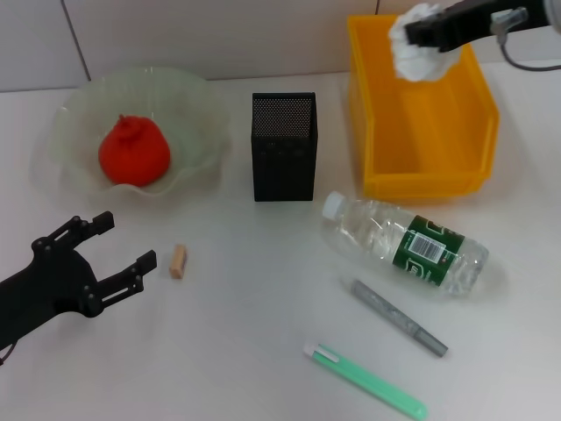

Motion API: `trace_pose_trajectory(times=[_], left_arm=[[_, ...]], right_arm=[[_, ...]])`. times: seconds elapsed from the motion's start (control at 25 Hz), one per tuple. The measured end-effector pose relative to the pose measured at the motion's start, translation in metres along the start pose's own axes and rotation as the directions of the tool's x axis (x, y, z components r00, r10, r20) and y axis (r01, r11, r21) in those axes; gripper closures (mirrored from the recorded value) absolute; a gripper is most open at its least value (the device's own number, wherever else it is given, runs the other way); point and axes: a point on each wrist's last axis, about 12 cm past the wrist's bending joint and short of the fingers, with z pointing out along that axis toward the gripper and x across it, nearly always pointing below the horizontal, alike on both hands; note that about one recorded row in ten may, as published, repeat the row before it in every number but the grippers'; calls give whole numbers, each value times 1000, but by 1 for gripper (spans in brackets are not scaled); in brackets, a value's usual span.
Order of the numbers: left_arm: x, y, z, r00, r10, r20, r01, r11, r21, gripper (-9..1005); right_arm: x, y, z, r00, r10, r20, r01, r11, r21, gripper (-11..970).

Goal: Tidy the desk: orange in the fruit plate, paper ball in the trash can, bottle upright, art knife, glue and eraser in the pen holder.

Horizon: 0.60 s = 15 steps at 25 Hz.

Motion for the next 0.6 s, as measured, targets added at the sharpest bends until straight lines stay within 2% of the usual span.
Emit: trace_pose_trajectory(times=[0.2,0.36,0.6], left_arm=[[0,0,0,1000,0,1,0,1000,2,140],[0,0,0,1000,0,1,0,1000,2,140],[0,-1,0,1000,0,3,0,1000,5,139]], right_arm=[[11,-17,20,999,22,-34,-19,998,67,749],[16,-20,37,997,25,-75,-19,997,78,749],[18,-24,39,995,33,-92,-22,994,110,731]])
